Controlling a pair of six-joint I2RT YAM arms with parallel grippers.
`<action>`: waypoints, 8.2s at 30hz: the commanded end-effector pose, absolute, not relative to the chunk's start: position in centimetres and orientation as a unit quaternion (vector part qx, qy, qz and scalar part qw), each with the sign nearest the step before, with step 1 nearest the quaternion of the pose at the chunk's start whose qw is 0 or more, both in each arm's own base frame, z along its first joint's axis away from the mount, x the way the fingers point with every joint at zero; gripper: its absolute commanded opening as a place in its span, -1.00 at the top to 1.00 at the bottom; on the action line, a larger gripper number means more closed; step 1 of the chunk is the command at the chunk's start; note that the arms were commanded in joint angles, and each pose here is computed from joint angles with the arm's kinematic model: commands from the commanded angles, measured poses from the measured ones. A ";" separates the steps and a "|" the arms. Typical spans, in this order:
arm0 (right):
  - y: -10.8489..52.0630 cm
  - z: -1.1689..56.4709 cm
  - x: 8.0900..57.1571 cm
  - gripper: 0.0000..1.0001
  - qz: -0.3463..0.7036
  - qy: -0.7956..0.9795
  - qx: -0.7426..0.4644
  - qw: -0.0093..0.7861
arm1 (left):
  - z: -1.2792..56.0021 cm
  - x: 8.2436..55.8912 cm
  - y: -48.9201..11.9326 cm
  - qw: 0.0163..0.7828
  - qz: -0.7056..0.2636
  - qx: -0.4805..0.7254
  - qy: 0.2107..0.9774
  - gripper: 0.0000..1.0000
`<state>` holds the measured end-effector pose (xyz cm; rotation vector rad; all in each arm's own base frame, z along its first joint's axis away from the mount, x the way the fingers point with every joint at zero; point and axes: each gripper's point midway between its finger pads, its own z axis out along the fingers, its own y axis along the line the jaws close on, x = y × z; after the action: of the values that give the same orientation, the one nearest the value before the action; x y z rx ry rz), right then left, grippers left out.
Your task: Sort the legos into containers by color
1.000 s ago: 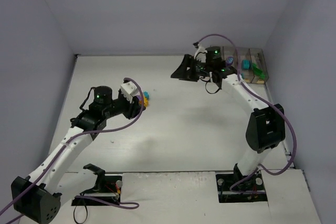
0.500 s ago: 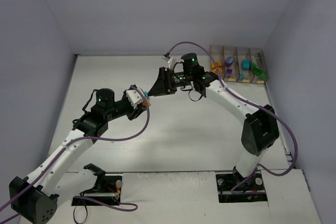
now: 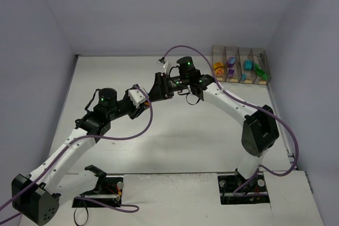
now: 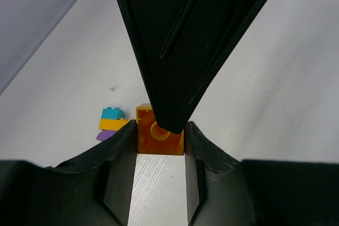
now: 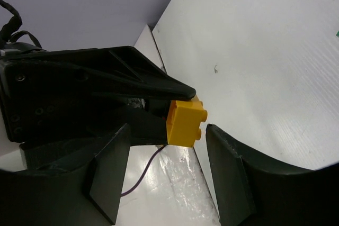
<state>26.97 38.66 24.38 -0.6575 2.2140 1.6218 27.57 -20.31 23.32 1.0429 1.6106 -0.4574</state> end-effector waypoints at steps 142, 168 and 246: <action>18.4 14.1 36.1 -0.02 0.312 0.869 -0.038 0.382 | 6.0 42.0 -16.6 0.306 -0.013 -0.129 0.943 0.28; 34.5 25.1 33.5 -0.41 0.543 0.763 -0.120 0.329 | 23.0 34.5 -22.5 0.550 -0.306 0.134 0.766 0.52; 9.3 20.2 46.7 1.00 0.188 0.849 0.132 0.476 | 20.6 37.3 -18.5 0.517 -0.257 0.025 0.816 0.65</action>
<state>42.28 16.31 16.29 0.1856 2.2220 0.7840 36.91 -17.86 16.58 0.0192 2.0557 -0.5780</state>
